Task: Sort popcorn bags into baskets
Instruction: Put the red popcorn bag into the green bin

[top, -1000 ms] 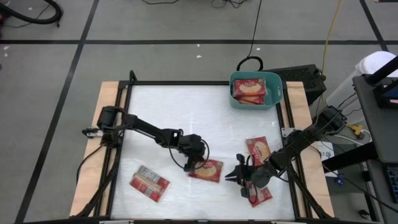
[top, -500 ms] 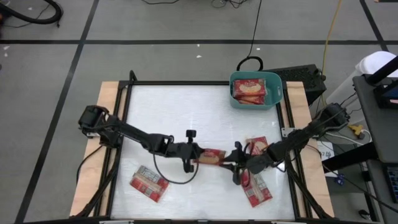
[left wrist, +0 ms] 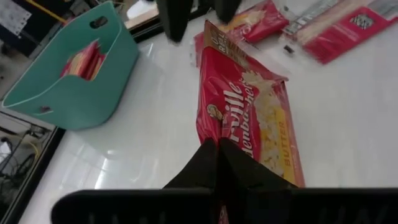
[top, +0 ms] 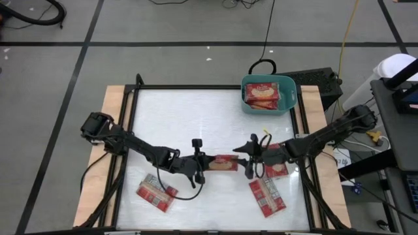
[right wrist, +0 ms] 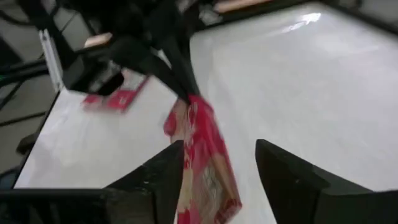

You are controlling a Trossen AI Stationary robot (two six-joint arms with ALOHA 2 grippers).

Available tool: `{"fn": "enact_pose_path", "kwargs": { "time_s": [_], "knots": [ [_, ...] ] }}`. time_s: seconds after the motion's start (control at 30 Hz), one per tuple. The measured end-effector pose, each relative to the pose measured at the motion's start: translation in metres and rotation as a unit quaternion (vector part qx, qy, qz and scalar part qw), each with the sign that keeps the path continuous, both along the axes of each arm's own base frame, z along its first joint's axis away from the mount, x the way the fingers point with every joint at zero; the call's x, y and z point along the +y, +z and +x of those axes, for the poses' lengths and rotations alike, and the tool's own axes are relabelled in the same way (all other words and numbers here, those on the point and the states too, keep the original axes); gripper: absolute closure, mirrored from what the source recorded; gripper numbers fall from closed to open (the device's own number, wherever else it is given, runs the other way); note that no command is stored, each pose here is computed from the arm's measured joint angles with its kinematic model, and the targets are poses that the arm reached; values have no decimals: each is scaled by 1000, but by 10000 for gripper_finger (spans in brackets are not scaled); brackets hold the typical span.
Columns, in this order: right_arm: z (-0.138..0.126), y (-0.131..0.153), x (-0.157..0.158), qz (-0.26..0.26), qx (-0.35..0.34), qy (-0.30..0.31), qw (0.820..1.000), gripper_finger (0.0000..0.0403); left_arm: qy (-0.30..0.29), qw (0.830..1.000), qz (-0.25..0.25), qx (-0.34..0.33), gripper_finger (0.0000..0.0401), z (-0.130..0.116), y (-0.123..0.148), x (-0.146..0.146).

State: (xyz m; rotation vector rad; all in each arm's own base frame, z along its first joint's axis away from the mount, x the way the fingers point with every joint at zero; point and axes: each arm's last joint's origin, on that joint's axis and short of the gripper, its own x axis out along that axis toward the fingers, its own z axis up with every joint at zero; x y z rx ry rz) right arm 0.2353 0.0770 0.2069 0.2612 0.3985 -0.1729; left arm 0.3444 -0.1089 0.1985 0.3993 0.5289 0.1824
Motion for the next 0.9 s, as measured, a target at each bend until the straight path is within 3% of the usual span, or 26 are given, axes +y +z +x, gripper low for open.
{"fn": "enact_pose_path", "kwargs": {
  "time_s": [0.2, 0.47, 0.63, 0.9],
  "knots": [
    [4, -6, -17, 45, 41, 37, 997, 189, 1, 1000, -2, -3, 394, 1, -1, 0],
    [3, -11, -26, 76, 80, 75, 991, 207, -2, 1000, 9, 8, 391, 6, -13, -1],
    [4, -16, -29, 73, 99, 78, 989, 256, -5, 1000, 13, -2, 393, 11, -19, -2],
    [5, -23, -31, 45, 121, 64, 990, 371, 19, 999, -26, -32, 374, 16, -19, 2]
  ]
}}
